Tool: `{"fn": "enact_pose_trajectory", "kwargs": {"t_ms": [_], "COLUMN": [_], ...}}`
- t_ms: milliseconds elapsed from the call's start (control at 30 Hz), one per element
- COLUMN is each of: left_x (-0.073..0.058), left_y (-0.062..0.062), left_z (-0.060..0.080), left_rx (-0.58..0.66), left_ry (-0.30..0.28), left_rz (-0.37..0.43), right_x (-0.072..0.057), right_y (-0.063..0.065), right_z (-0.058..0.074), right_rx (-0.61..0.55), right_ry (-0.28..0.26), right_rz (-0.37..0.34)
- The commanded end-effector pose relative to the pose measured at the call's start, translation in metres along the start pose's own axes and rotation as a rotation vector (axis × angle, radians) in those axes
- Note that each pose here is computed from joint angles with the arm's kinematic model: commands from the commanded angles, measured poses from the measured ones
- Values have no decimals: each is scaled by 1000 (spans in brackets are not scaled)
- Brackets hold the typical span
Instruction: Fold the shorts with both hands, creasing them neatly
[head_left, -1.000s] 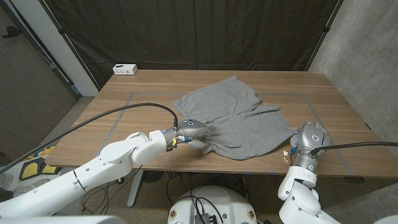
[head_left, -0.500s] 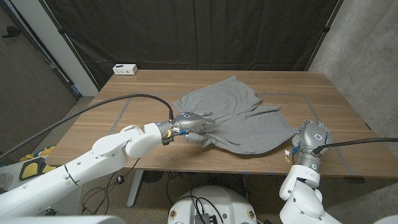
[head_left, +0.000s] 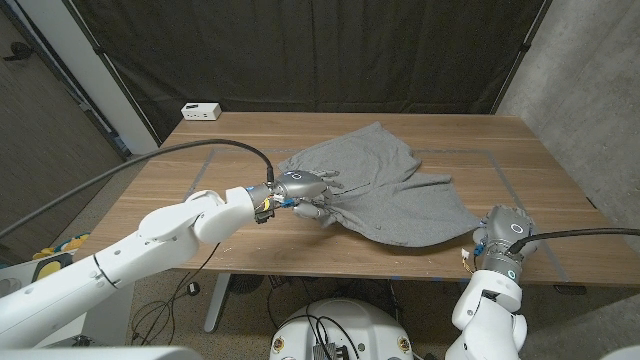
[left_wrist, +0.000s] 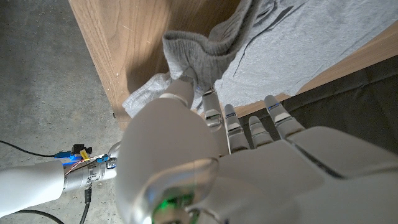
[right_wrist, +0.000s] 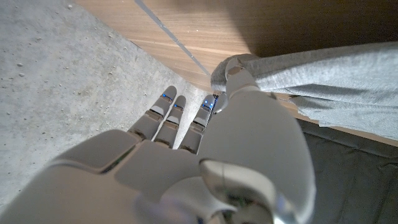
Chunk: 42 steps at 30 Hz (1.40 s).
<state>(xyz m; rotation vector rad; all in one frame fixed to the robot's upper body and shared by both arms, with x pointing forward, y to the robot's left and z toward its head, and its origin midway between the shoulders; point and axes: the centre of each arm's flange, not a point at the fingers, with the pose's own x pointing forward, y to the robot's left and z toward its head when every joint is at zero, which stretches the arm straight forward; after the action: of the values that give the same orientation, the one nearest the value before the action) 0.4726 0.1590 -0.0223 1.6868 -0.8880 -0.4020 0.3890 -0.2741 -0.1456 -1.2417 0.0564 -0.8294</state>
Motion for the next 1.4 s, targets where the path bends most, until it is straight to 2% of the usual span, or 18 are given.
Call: {"fn": "enact_pose_trajectory", "kwargs": {"t_ms": [33,233,400,500,600,833,1100,1400], "left_x": [-4,-8,-13,-18,-22,-34,-43,-51], "left_y": [13,20,27,31,33,44,48,49], "left_z": [-6,-12,-20,-27,-34,-50,-60,-69], "left_rx": [-2,-36,-78,-139,-201,-328,-385,-439], "left_ry": [-11,-21,-23,-26,-33,-49,-39,-24], "left_rz": [-14,-16,-22,-28,-35,-28,4,21], "right_x": [-18,-21,-19,-17,-13,-3,11,31], "right_y": [-48,-53,-56,-58,-60,-67,-72,-81], "right_z": [-5,-9,-8,-6,-3,6,20,33], "right_rx": [-86,-85,-82,-83,-81,-84,-74,-59], "right_ry": [42,57,48,44,28,5,-55,-80], "right_rz": [-124,-178,-186,-220,-218,-271,-309,-358]}}
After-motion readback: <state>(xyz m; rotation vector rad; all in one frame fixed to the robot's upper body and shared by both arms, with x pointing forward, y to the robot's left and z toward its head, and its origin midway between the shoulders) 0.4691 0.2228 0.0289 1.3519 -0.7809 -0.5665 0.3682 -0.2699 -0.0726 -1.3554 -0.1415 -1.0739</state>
